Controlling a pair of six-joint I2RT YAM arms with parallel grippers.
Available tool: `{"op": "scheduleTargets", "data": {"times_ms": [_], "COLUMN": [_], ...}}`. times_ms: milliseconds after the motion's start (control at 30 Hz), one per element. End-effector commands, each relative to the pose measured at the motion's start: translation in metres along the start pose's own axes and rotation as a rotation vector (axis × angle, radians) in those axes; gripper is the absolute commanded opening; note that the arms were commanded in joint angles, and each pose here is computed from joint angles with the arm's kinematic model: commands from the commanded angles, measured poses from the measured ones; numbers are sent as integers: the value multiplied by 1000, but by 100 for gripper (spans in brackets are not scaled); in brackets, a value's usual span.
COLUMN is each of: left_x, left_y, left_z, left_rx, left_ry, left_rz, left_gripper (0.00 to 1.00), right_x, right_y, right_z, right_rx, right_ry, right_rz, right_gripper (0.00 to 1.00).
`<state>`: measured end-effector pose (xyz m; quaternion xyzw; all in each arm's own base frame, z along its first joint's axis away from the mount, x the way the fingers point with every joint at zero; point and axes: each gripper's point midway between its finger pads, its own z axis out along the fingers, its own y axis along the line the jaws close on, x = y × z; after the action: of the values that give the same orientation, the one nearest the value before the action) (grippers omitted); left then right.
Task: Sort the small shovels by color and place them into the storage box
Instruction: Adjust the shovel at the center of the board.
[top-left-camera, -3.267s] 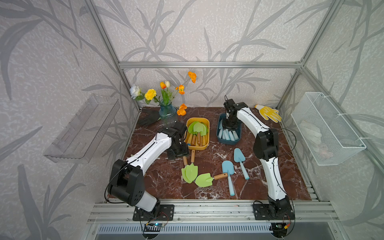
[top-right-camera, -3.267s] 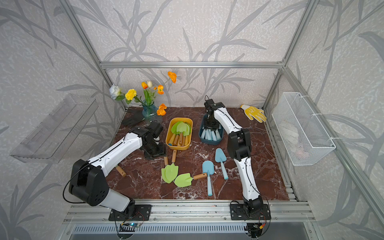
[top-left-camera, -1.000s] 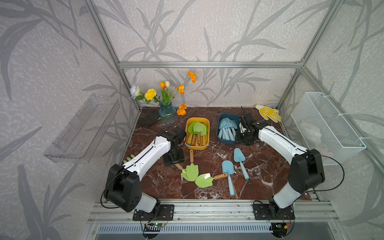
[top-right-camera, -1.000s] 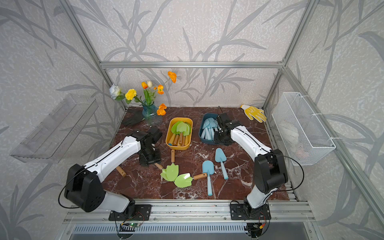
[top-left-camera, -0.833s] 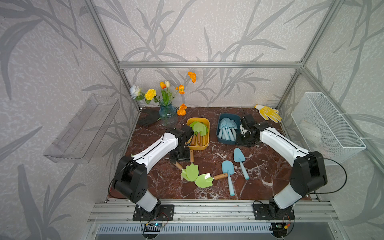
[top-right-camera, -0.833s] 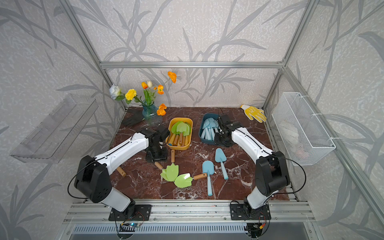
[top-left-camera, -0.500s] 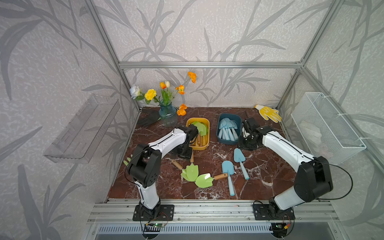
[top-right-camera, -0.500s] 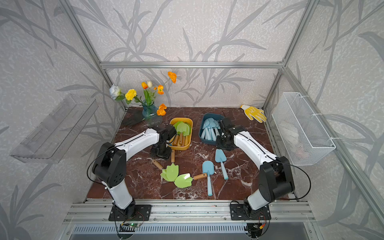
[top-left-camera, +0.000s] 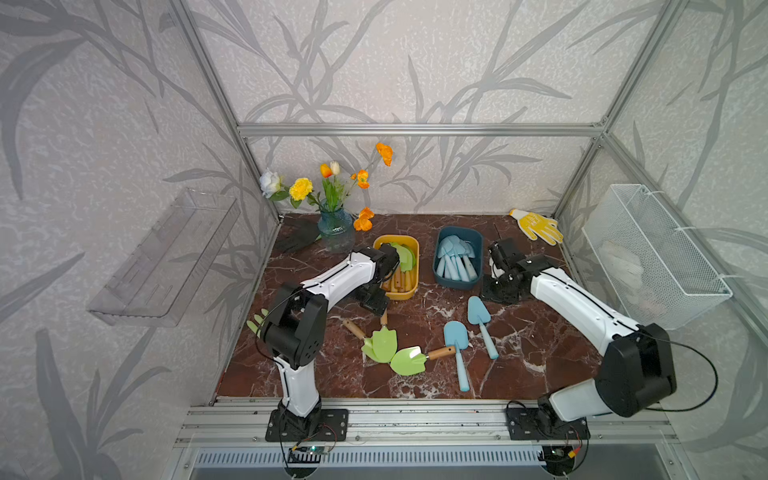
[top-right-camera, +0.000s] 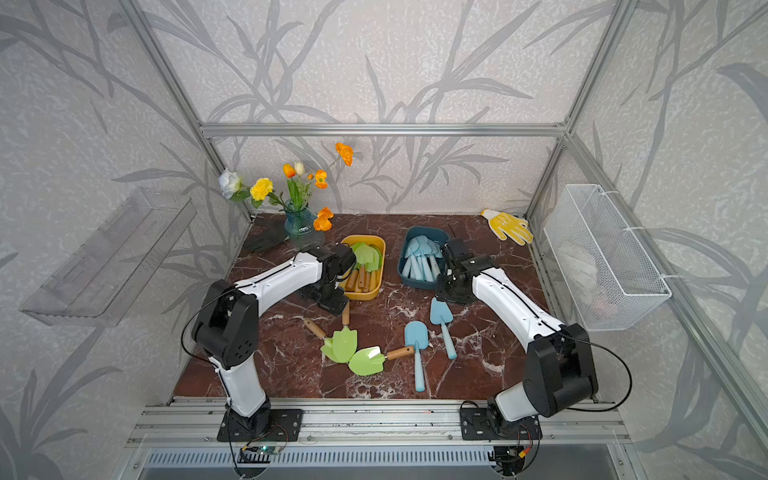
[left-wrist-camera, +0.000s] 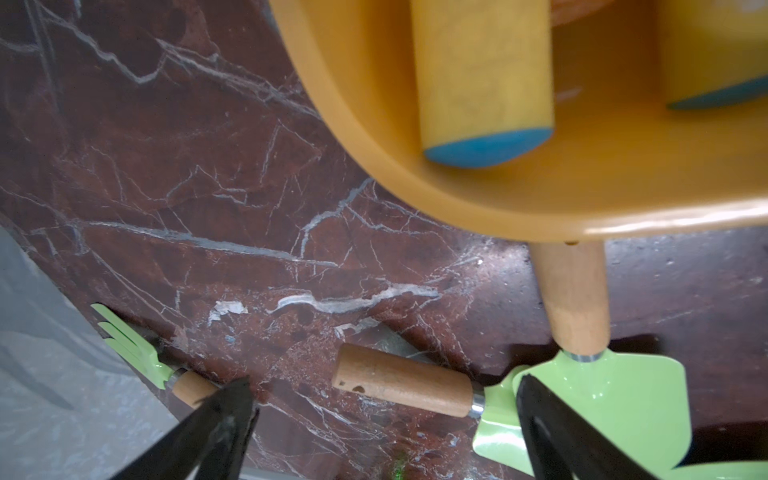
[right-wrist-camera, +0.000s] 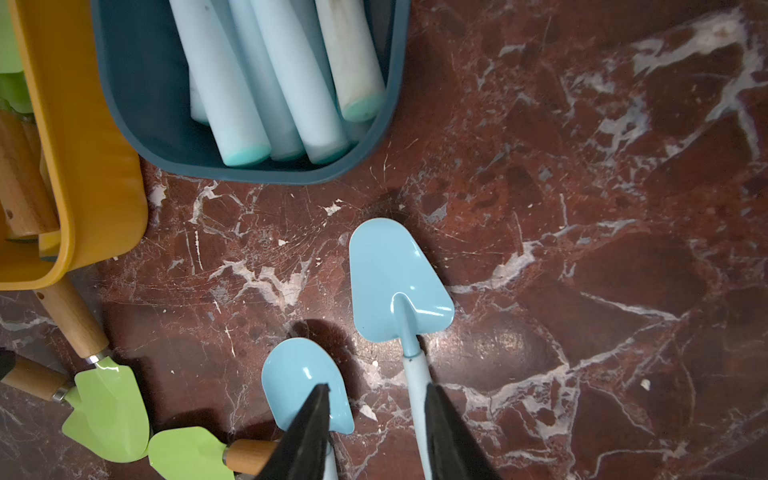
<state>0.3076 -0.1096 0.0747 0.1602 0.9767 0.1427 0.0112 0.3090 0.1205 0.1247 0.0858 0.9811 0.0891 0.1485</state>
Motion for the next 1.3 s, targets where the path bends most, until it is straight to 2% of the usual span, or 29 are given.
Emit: {"op": "scheduleTargets", "data": {"times_ms": [0,133,333,633,767,1000,1267], "left_x": [-1,2,21,75,98,127,145], "left_y": [10,26,33,11,10,-12,-40], "left_z": [14,26,41,53,45,18,-7], "left_rx": [-57,-98,-92,10,24,121,144], "left_ry": [21,73,164,323,345,341,313], "left_rz": [-31,-135,-244,-292,-330,-381,-302], "left_gripper": [100,100,100,99,96,93,93], "right_x": [3,4,8,14,18,22,19], "right_y": [-5,-4,-6,-10,-12,-11,-7], "right_z": [-6,-6,-5,-2,1,7,9], "right_rx": [15,10,6,8,7,-2,-11], "right_ry": [-7,-2,-4,-2,2,16,25], "right_rz": [9,11,16,7,2,-5,-15], "right_gripper": [40,40,40,40,40,40,40]}}
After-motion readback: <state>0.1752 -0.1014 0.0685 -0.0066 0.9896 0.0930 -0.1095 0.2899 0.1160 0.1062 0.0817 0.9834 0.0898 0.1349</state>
